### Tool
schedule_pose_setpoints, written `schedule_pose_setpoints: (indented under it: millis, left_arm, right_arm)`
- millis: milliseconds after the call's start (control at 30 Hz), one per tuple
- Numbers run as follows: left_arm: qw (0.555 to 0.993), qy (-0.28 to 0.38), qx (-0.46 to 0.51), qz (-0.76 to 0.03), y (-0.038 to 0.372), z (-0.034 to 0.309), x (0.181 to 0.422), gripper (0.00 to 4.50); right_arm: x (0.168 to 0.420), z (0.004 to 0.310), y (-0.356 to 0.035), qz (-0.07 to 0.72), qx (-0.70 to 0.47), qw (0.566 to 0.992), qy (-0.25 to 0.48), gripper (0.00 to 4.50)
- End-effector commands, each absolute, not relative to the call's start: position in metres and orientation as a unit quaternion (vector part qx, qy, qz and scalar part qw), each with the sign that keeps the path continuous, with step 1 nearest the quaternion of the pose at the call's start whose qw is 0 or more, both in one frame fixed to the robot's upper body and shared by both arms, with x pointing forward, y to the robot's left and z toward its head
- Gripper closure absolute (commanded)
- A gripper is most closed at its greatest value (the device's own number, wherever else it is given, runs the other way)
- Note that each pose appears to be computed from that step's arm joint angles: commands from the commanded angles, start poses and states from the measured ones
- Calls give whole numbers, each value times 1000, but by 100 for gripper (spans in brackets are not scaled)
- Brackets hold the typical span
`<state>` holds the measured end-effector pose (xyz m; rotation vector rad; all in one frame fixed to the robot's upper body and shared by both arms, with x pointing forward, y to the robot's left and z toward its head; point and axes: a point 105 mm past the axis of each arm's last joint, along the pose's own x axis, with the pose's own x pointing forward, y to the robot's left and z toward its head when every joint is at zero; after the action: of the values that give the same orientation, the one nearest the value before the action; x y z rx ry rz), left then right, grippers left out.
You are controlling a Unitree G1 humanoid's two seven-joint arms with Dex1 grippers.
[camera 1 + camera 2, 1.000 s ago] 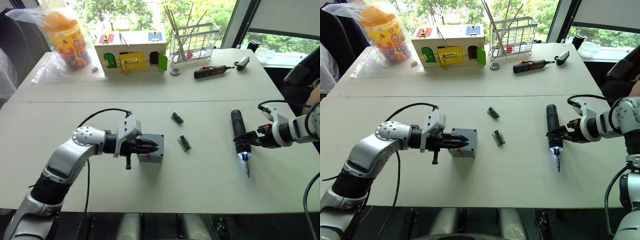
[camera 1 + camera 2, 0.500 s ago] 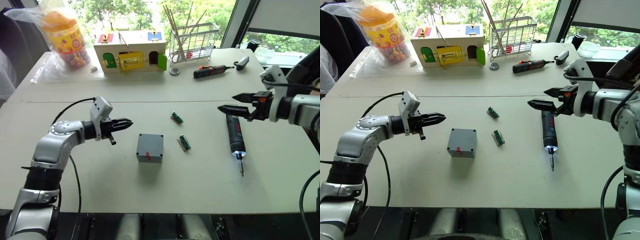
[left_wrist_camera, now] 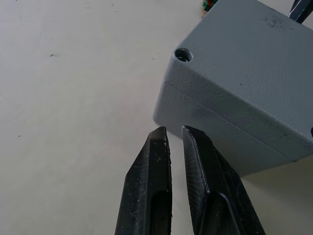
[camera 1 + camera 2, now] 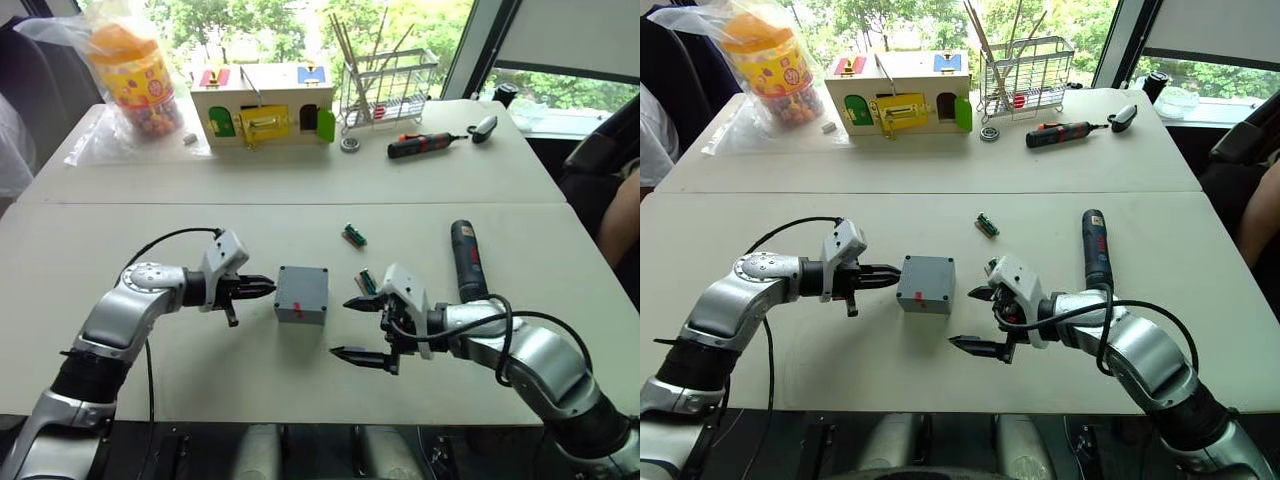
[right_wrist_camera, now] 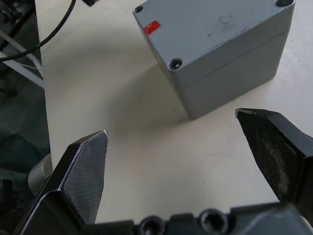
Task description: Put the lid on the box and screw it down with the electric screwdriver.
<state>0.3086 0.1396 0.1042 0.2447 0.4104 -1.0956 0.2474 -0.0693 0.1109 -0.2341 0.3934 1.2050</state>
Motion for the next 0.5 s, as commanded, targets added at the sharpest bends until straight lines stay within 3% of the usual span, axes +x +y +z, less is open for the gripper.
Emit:
schedule_pose_setpoints:
  millis: [33, 500]
  left_arm:
    - [821, 172, 128, -529, 132, 115, 313, 405]
    - [832, 141, 183, -504, 129, 112, 364, 405]
  right_arm:
    - [247, 115, -60, 574, -101, 794, 174, 4]
    - [231, 127, -36, 602, -37, 778, 177, 4]
